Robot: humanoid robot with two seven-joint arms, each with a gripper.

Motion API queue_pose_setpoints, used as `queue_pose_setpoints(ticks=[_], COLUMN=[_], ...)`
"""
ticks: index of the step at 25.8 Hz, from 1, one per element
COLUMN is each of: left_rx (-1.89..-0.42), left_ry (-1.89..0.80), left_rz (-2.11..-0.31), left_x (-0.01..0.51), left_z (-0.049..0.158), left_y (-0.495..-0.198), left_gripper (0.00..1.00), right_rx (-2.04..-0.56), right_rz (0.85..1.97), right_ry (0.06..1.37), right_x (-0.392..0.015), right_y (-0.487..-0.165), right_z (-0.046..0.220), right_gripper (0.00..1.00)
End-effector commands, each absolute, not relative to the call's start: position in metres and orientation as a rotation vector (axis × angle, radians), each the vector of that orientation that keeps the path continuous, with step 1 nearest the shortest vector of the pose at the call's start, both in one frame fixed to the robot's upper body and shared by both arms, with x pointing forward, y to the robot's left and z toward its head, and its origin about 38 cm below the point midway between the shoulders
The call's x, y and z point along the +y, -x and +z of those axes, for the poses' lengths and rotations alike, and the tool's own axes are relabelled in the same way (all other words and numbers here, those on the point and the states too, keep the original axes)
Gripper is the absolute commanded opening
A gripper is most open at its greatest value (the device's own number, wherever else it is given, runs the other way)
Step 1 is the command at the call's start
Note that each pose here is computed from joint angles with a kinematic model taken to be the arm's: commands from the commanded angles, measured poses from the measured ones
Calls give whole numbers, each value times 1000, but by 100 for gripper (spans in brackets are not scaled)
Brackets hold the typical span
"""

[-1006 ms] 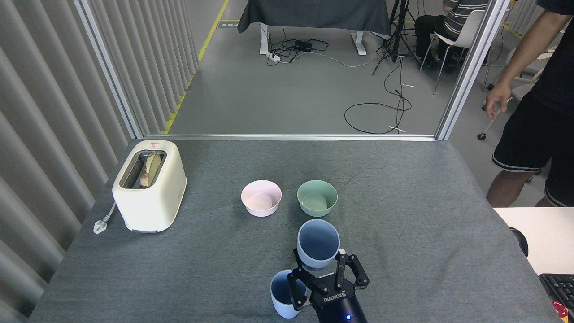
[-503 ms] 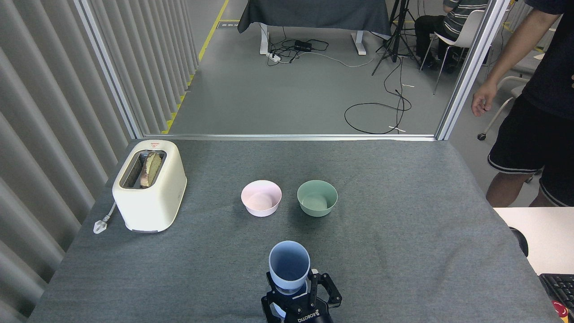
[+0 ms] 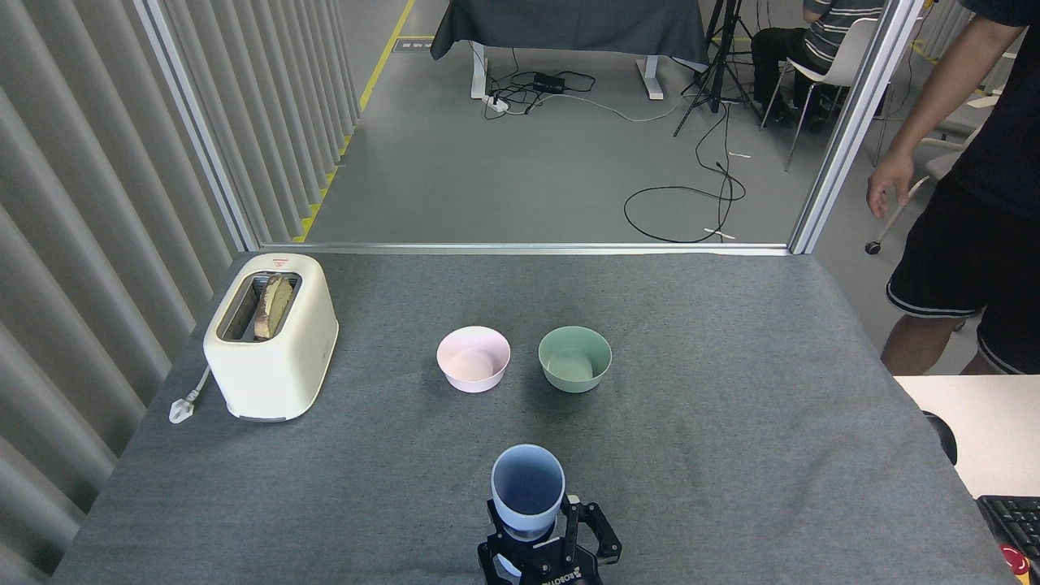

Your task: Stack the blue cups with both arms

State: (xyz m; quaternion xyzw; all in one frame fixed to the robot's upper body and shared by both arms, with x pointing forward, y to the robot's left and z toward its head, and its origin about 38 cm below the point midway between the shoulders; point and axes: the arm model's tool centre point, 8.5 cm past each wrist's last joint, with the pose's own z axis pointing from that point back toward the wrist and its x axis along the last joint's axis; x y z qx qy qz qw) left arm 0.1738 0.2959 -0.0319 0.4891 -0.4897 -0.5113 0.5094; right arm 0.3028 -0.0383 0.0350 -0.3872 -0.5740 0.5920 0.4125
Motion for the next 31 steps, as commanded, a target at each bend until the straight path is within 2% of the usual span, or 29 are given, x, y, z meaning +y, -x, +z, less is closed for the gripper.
queue_pose_setpoints(ticks=[1,3,5,11,16,19,22,24,26,27,29,31], left_rx=[-1188,-1189,-1186,-1187,-1190,-1192,-1196,-1201,-1216,-1224,-1233,-1238], left_ry=[-1179,-1178,-1178,-1177,-1179,-1182,-1182,-1184,-1194,-1197,-1202,-1201], left_rz=[-1224,-1224,-1225,-1227,-1224,-1224,-1223,-1220,-1216,-1214,-1210,-1209], left_x=[295,295,295,296,295,296,295,295,294,293,291,291], left_z=[-30,-30,-31,-31,-30,-30,-29,-28,-22,-20,-17,-17], left_y=[-176,-176,-176,-176,-177,-178,-179,-180,-182,-183,-184,-185], left_gripper=[100,100,100,100,100,100,100,100,100,100,100,100], right_rx=[-1441,-1437,-1437,-1459,-1655,-1724,-1655,-1518,-1448,-1437,-1414,-1360], right_rz=[1484,1488,1490,1477,1380,1315,1235,1274,1315,1295,1169,1099], right_ry=[971,971,969,968,1024,1074,1194,1239,1248,1237,1212,1169], right_x=[-39,-40,-41,-39,-33,-38,-88,-137,-184,-205,-249,-281], right_y=[-304,-303,-303,-302,-304,-305,-318,-307,-275,-253,-212,-182], right_z=[35,33,33,38,86,111,120,91,60,47,32,16], right_gripper=[86,94,98,100,100,100,100,100,100,100,100,100])
